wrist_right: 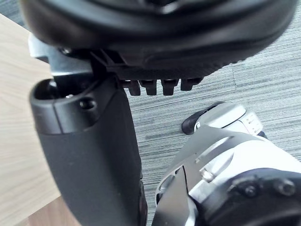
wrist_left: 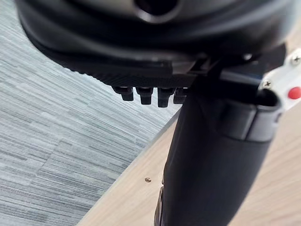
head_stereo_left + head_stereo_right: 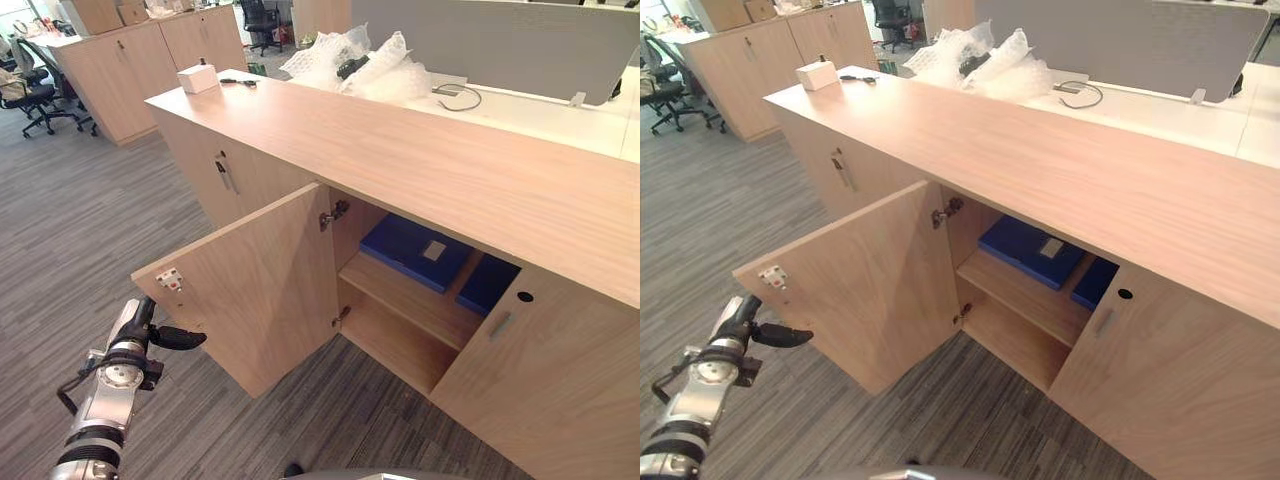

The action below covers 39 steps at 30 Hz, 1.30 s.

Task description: Walk over to the cabinet, pick up the folder, carry it to the office cabinet, place the folder inside the office cabinet, then close the office cabinet door

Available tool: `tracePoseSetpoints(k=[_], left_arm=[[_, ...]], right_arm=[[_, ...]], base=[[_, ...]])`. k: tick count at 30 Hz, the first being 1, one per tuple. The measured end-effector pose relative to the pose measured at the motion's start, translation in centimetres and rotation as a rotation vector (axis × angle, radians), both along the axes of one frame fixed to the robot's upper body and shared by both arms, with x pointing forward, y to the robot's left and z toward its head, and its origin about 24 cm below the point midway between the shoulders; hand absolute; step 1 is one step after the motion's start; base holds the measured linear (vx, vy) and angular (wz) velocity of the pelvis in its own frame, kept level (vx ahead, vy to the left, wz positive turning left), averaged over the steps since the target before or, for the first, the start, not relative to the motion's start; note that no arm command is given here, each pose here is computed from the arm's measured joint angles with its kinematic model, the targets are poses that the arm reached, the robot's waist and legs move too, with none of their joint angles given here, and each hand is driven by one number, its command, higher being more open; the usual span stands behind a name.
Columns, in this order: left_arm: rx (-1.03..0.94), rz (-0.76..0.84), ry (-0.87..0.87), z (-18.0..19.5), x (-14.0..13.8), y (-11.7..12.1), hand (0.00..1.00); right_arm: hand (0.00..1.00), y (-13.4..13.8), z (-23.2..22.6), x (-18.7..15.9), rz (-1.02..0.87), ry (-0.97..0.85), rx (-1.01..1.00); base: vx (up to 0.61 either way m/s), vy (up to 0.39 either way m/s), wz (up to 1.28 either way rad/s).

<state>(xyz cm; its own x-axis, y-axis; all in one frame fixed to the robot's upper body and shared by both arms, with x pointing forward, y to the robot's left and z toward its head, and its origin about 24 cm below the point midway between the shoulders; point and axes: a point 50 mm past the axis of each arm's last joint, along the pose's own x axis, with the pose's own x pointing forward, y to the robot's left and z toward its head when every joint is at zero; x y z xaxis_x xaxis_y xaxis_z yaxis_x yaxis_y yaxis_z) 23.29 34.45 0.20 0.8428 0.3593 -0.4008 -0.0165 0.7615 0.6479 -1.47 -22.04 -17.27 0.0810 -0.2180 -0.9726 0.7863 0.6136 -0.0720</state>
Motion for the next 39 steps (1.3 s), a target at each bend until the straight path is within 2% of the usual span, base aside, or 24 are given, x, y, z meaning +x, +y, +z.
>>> tracePoseSetpoints(k=[6, 10, 16, 22, 23, 27, 30, 32, 34, 37, 39], left_arm=[[0.011, -0.129, 0.048, 0.4, 0.7, -0.9, 1.00], [0.036, -0.219, 0.051, 0.6, 1.3, -2.4, 1.00], [0.107, -0.490, 0.063, 1.3, 0.6, -6.8, 1.00], [0.142, -0.904, 0.078, 1.3, -1.7, -13.9, 1.00], [0.123, -1.005, 0.035, 1.6, -2.2, -15.8, 1.00], [0.039, -1.200, -0.197, 3.9, -3.0, -20.7, 1.00], [0.000, -1.333, -0.544, 8.1, -4.2, -24.7, 1.00], [-0.015, -1.349, -0.626, 8.9, -4.6, -25.4, 1.00], [0.000, -1.353, -0.629, 8.7, -4.7, -25.6, 1.00], [-0.027, -1.318, -0.543, 6.4, -4.8, -25.9, 1.00], [-0.110, -1.220, -0.440, 3.7, -4.6, -26.0, 1.00]], right_arm=[[1.00, 0.3, -0.1, 0.0, -0.008, -0.002, 0.009], [1.00, 0.3, -0.1, 0.1, -0.005, -0.006, 0.008], [1.00, -0.3, 0.0, 0.0, 0.046, 0.011, 0.002], [1.00, -1.0, 0.1, 0.3, 0.108, 0.006, -0.010], [1.00, -1.1, 0.1, 0.7, 0.129, 0.003, -0.014], [1.00, -0.9, 0.1, 1.9, 0.167, -0.014, -0.013], [1.00, -0.7, 0.0, 1.7, 0.163, 0.008, -0.017], [1.00, -0.8, 0.0, 1.6, 0.163, 0.016, -0.023], [1.00, -0.9, 0.0, 1.6, 0.162, 0.026, -0.031], [1.00, -1.0, 0.0, 1.6, 0.168, 0.041, -0.045], [1.00, -0.9, 0.0, 1.7, 0.169, 0.042, -0.043]], base=[[-0.04, 0.088, 0.03], [-0.03, 0.090, 0.14], [-0.03, 0.085, 0.15], [-0.08, 0.108, 0.07], [-0.11, 0.094, -0.13], [-0.09, 0.055, -0.07], [-0.02, 0.021, -0.14], [0.00, -0.028, -0.04], [0.00, -0.049, 0.02], [0.01, -0.086, -0.01], [0.03, -0.091, -0.04]])
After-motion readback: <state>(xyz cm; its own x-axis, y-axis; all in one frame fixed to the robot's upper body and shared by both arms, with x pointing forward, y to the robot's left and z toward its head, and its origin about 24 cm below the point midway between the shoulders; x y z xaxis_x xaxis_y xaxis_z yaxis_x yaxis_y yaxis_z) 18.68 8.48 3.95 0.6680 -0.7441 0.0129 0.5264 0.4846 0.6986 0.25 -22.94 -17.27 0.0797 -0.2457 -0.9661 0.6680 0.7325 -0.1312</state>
